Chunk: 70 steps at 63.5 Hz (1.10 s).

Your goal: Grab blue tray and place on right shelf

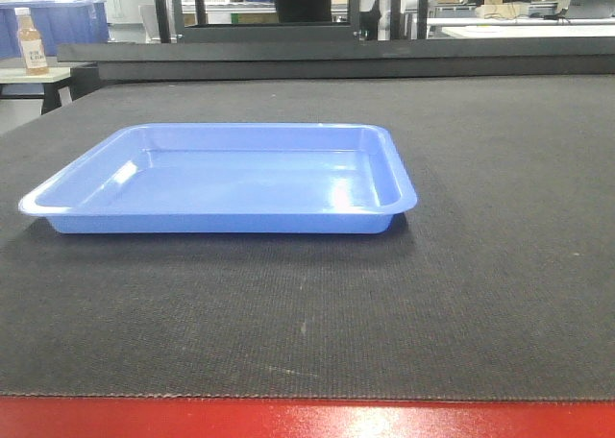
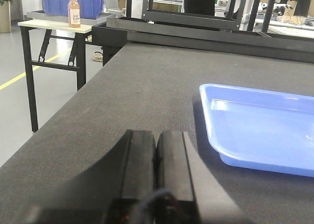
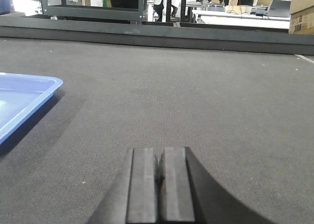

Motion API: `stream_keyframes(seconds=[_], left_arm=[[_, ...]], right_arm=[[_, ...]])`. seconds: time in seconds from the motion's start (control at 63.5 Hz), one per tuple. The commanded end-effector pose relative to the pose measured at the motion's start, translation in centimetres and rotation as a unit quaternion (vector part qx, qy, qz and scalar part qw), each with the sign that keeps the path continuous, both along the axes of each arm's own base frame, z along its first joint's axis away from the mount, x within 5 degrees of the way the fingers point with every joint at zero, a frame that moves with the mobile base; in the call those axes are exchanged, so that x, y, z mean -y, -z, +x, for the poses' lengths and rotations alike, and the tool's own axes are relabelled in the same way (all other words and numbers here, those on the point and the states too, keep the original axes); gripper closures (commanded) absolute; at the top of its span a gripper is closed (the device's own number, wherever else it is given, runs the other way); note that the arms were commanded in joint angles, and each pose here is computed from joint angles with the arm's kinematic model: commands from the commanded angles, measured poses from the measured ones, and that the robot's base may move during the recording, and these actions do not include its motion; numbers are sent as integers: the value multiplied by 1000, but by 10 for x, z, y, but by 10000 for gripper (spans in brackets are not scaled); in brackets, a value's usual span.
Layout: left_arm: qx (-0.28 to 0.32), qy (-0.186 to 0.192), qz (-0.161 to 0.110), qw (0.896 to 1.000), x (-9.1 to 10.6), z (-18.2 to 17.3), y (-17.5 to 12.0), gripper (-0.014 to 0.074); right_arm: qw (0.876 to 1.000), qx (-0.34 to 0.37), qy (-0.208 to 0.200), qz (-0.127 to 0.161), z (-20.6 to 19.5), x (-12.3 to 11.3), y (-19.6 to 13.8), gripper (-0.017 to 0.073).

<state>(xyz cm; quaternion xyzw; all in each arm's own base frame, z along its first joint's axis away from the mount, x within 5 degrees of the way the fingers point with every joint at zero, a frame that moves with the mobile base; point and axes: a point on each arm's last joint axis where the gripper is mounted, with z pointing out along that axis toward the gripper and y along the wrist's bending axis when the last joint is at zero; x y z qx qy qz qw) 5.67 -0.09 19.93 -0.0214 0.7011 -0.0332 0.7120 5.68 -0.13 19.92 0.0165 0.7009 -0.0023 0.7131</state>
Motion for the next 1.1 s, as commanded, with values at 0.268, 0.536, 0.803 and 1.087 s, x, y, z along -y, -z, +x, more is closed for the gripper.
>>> stream_keyframes(seconds=[0.268,0.536,0.803,1.087], left_arm=[[38,0,-1,999,0,0,1,642],[38,0,-1,999,0,0,1,642],[74,-1,-6,997,0,-1,-6,642],[198,-1,-16,980,-1,-12,-79,640]], right_arm=[[998,65,7,-4,-4,1,-17,543],[997,73,8,-4,-4,1,-18,543],[995,104,12,-5,-5,2,-24,543],[979,200,14,26,-18,3,-72,536]])
